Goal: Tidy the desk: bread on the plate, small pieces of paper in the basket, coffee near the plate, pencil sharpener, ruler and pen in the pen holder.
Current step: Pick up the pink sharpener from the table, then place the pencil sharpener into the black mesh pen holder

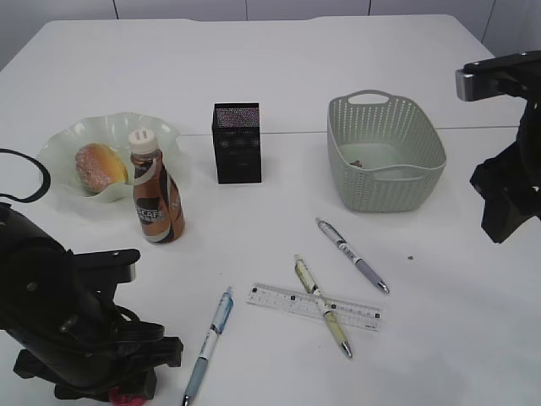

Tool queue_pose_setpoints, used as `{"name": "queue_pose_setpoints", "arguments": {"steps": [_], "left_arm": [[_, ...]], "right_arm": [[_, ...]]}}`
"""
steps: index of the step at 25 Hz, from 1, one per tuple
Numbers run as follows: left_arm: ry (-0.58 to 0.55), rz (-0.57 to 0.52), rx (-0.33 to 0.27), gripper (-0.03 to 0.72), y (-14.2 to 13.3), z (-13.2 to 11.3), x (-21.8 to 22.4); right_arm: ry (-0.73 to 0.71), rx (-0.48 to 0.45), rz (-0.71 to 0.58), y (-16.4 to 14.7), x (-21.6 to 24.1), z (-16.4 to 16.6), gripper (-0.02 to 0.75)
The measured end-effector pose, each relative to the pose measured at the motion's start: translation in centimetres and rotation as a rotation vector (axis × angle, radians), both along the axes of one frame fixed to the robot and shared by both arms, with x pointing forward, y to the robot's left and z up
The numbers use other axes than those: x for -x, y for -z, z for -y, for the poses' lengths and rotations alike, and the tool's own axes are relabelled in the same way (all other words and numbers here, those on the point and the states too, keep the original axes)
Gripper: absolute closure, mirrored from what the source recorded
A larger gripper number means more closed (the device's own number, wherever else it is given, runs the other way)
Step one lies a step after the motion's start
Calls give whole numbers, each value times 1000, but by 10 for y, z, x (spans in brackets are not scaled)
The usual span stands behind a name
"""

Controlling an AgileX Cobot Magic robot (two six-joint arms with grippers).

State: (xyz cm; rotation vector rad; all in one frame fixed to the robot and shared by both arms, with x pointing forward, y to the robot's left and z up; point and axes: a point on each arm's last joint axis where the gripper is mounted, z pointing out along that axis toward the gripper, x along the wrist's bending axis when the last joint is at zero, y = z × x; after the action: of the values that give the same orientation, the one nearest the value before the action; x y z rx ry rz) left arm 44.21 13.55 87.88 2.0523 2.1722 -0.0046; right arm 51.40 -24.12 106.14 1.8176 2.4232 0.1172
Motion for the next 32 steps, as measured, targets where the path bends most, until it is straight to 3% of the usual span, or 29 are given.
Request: {"name": "queue_pose_setpoints", "arguments": {"steps": [13, 22, 28, 32], "left_arm": [[36, 25, -11, 369, -8, 4, -7], [201, 342, 22, 369, -82, 27, -52], [328, 560, -32, 369, -124, 38, -79], [422, 676, -57, 369, -135, 42, -87]], "right_arm": [[-3, -1, 4, 0, 0, 0, 279], [-4, -2, 10, 0, -1, 0, 280], [-4, -2, 10, 0, -1, 0, 280], [-4, -2, 12, 0, -1, 0, 279]]}}
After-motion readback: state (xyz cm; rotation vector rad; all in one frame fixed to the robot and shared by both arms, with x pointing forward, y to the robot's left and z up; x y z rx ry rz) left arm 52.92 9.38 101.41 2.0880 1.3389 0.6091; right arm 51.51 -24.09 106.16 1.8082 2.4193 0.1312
